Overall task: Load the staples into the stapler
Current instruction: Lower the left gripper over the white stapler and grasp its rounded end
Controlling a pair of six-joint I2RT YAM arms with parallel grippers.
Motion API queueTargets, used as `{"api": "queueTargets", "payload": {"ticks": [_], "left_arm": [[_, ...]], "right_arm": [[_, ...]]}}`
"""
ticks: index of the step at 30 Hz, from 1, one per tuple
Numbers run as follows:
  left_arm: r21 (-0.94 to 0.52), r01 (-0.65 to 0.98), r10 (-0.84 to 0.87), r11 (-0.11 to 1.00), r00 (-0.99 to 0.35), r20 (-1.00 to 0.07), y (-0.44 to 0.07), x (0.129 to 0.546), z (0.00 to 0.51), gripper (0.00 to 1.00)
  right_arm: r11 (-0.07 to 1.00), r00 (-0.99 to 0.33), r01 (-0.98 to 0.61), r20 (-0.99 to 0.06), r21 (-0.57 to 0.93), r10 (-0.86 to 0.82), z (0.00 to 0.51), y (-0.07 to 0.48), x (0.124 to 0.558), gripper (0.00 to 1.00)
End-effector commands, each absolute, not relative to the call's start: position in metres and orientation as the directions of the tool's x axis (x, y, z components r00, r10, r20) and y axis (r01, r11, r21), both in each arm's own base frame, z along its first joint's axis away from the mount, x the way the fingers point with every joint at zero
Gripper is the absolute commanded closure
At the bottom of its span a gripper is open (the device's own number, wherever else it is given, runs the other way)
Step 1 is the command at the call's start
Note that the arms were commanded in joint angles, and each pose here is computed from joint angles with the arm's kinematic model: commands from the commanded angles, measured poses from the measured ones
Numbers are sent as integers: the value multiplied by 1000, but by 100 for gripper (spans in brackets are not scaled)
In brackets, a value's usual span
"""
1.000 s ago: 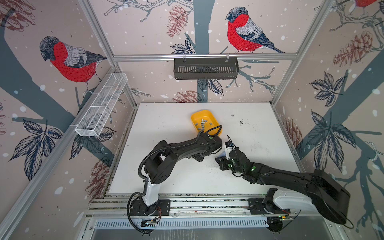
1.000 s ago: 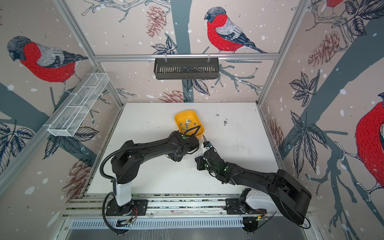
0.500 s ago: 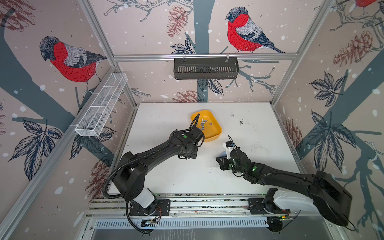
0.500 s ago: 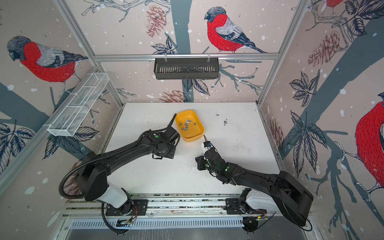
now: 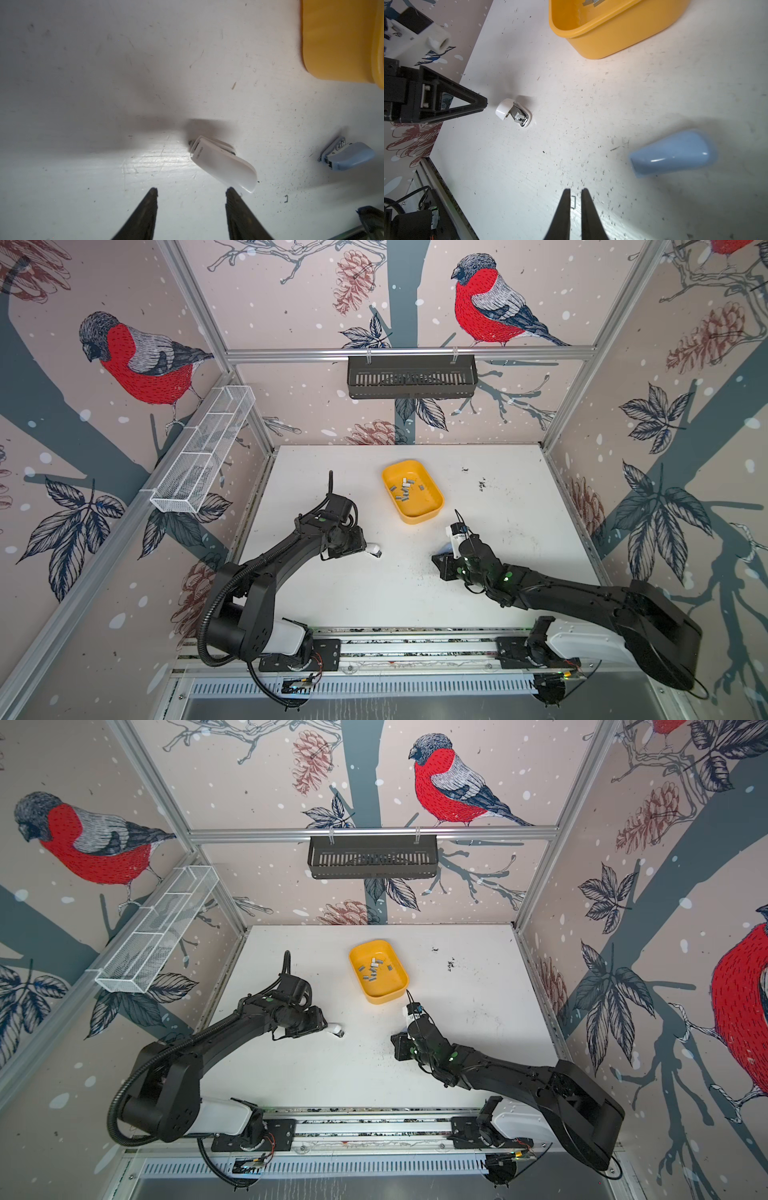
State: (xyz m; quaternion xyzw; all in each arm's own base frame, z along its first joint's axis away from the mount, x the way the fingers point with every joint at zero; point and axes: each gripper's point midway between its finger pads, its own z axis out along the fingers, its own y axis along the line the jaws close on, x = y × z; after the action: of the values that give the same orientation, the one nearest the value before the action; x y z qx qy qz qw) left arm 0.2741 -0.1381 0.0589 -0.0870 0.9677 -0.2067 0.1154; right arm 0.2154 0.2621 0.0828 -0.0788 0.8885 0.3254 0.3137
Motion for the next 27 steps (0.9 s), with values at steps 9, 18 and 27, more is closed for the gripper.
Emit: {"api": "queueTargets", "payload": {"ticks": [9, 18, 27], "left_arm": [[-776, 54, -203, 628, -951, -231, -179, 290, 89, 39], [-777, 57, -176, 627, -961, -212, -184, 285, 79, 34], [-746, 4, -171, 666, -973, -158, -188, 258, 73, 33]], "right_arm": [[774, -786, -338, -613, 535, 80, 83, 263, 217, 88], [771, -787, -337, -612, 541, 85, 82, 262, 216, 88], [771, -785, -333, -612, 542, 91, 82, 259, 215, 89]]}}
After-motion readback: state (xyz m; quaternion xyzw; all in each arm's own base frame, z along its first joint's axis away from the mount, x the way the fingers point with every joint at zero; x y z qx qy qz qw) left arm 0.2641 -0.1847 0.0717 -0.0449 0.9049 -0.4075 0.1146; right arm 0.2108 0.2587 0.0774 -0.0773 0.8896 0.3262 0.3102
